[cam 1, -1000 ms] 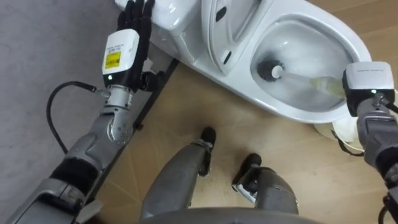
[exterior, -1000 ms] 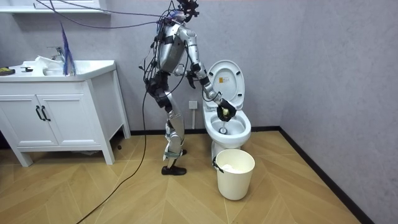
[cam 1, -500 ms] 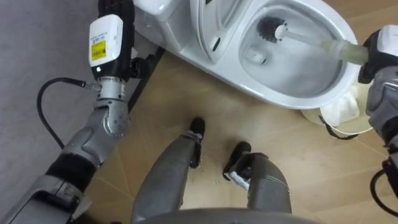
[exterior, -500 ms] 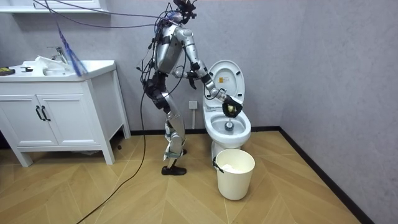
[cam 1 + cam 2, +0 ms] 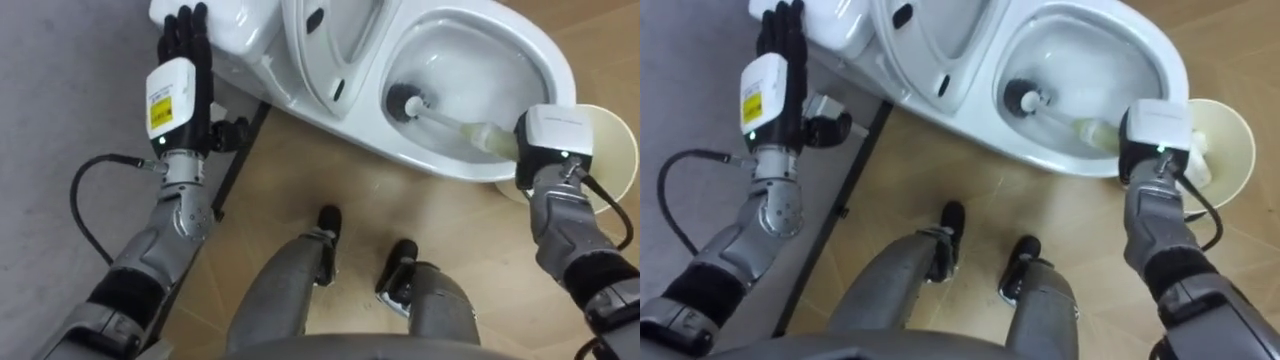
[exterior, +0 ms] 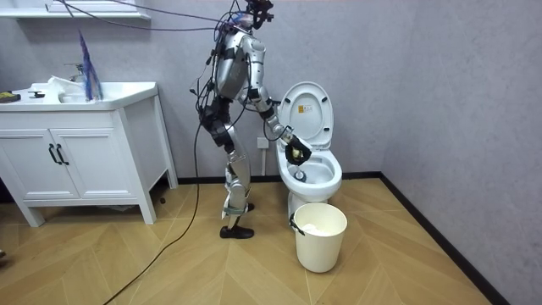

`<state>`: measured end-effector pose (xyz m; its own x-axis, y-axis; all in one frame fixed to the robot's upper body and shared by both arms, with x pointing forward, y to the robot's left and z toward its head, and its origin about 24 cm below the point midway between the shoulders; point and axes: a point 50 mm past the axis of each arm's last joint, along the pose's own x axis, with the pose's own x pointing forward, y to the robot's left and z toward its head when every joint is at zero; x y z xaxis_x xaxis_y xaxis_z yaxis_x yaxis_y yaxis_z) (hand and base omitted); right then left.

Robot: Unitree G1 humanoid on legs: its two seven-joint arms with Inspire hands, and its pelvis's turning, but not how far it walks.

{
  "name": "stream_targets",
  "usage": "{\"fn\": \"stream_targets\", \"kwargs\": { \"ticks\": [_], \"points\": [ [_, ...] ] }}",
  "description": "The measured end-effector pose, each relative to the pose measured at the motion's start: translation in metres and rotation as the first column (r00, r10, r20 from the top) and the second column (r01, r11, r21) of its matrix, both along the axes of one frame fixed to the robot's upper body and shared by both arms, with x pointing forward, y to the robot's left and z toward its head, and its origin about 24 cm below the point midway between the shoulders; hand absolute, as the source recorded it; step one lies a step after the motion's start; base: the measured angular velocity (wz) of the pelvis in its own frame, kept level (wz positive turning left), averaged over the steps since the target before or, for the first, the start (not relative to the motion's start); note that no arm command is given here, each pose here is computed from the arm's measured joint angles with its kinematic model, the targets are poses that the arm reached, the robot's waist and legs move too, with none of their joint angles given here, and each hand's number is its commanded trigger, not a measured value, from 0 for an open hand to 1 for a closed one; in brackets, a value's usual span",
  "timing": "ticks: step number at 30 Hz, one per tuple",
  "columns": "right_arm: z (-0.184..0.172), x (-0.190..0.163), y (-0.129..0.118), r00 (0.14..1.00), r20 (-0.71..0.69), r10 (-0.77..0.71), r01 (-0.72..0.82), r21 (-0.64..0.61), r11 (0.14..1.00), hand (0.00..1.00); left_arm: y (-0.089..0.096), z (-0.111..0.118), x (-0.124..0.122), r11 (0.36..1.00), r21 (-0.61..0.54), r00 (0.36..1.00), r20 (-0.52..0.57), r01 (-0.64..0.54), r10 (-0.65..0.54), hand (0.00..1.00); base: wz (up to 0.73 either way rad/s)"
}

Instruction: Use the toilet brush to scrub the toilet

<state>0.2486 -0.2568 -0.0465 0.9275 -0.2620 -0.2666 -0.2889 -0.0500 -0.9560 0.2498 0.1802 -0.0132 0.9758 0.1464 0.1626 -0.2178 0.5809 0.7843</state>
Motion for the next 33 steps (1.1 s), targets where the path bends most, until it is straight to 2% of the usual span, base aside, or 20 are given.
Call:
{"fn": "stream_targets", "kwargs": {
  "ticks": [3, 6, 12, 15, 18, 23, 27, 31, 33],
  "points": [
    [0.003, 0.003, -0.002, 1.000, -0.004, 0.008, -0.008, -0.018, 1.000, 1.00, 0.002, -0.001, -0.002, 0.999, -0.023, 1.000, 0.007, -0.022, 0.022, 0.00, -0.03],
    [0.004, 0.009, -0.017, 1.000, -0.021, -0.015, 0.014, -0.054, 0.998, 1.00, 0.002, -0.002, -0.001, 1.000, -0.021, 1.000, 0.003, -0.017, 0.017, 0.00, 0.04],
    [0.017, 0.025, -0.044, 0.980, 0.040, -0.193, 0.187, 0.122, 0.975, 1.00, 0.003, 0.012, 0.011, 1.000, -0.005, 0.999, 0.053, 0.011, -0.010, 0.00, 0.07],
    [0.030, 0.036, -0.051, 0.962, 0.108, -0.250, 0.230, 0.168, 0.959, 1.00, 0.003, 0.017, 0.015, 0.999, 0.051, 0.997, 0.076, 0.019, -0.023, 0.00, 0.02],
    [0.037, 0.042, -0.047, 0.972, 0.138, -0.188, 0.174, 0.110, 0.979, 1.00, 0.002, 0.020, 0.019, 0.998, 0.057, 0.996, 0.086, 0.023, -0.028, 0.00, 0.03],
    [0.016, 0.031, -0.022, 0.999, 0.038, 0.012, -0.009, -0.075, 0.997, 1.00, -0.003, 0.012, 0.016, 0.998, 0.050, 0.999, 0.042, 0.032, -0.034, 0.00, 0.03],
    [-0.001, 0.008, -0.011, 1.000, 0.011, 0.016, -0.015, -0.080, 0.997, 1.00, -0.008, -0.001, 0.006, 1.000, 0.008, 1.000, -0.008, 0.024, -0.024, 0.00, -0.04],
    [-0.013, -0.008, 0.006, 1.000, 0.001, 0.012, -0.012, -0.025, 1.000, 1.00, -0.002, -0.010, -0.005, 1.000, -0.005, 0.999, -0.035, -0.019, 0.018, 0.00, -0.11],
    [-0.013, -0.008, 0.007, 1.000, 0.002, 0.011, -0.011, -0.022, 1.000, 1.00, -0.002, -0.011, -0.007, 0.999, -0.008, 0.999, -0.029, -0.031, 0.031, 0.00, 0.00]
  ]
}}
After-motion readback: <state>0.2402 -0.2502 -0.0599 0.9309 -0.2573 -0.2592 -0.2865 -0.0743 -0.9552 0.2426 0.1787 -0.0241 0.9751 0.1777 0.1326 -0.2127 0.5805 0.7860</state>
